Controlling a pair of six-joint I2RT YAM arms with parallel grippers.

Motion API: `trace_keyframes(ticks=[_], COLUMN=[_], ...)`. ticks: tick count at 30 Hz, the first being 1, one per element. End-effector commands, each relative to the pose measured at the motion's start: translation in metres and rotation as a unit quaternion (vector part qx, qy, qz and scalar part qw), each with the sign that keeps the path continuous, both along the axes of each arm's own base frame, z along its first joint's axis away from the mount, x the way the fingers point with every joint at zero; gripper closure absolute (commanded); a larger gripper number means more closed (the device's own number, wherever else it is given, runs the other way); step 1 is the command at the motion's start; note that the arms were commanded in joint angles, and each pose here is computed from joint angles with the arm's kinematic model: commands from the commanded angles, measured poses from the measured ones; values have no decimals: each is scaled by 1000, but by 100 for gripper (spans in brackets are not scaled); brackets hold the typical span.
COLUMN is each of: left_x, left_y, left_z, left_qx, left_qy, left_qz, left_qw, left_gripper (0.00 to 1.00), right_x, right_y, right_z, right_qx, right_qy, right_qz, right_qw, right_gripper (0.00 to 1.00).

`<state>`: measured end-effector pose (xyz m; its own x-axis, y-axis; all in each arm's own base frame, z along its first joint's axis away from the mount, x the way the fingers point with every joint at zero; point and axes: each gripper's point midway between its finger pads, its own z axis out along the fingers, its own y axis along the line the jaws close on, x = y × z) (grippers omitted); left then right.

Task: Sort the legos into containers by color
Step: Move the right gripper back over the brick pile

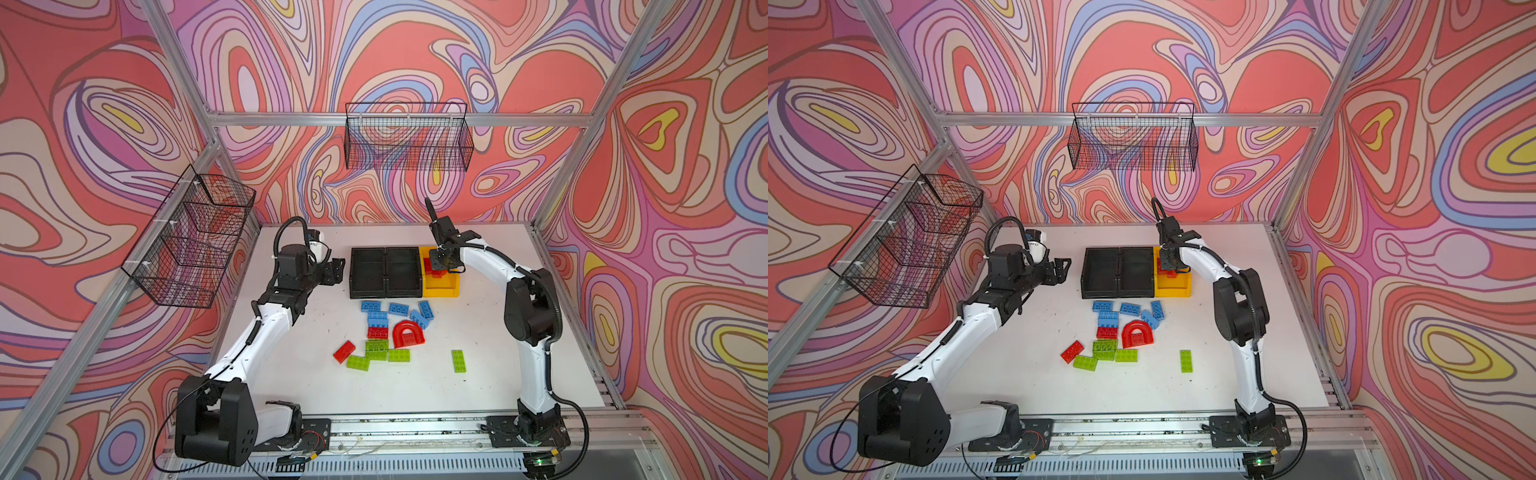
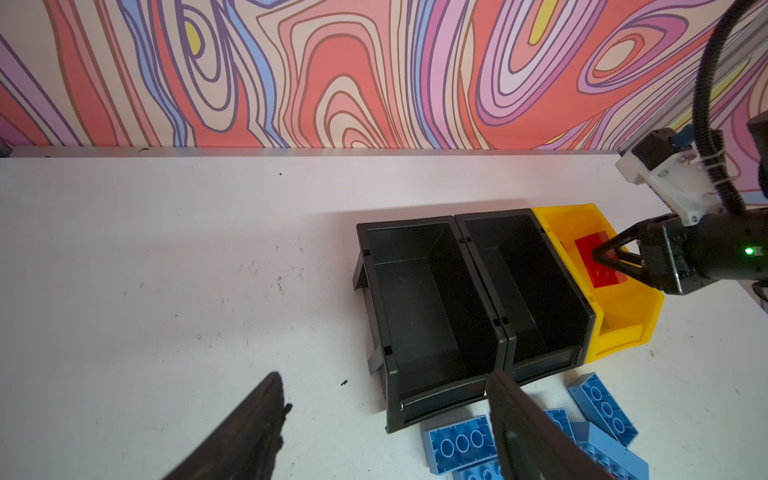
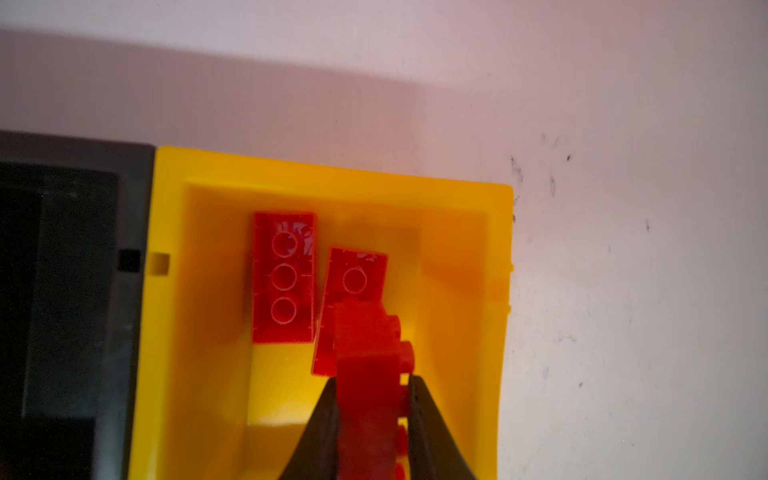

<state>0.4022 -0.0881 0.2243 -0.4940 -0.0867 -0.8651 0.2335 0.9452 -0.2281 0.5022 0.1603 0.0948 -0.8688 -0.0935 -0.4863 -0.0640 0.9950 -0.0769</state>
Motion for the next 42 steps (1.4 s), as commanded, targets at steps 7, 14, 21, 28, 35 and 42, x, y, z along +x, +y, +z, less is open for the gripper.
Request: trace_keyframes(ticks=[7,14,21,28,35,42], left_x=[-2,-2,-2,-1,0,0], left_y=[-2,-2,-1,-2,-1,-2], left_z=[17,17,16,12,11,9], left_qx=[-7,-5,-1,-4,-1,-2], left_qy=[-17,-17,-16,-12,-11,-8], left_qz=[-4,-3,-1,-4,-1,-2], left_qw=[1000,1000,1000,1000,1000,1000], left_gripper=[20,20,20,21,20,21], right_x=[9,1,-46,-137,-198,-214], right_y=[-7,2,25,68,88,83], right_z=[5,36,80,56,6,-28], right_qx=[-18,21,110,137,200,181], right_qy=[-17,-39,-89,-40,16,58], right_qz=[-6,12,80,118,89,86], right_qw=[1000,999,987,983,976,978], right_gripper=[55,49,47,42,47,59])
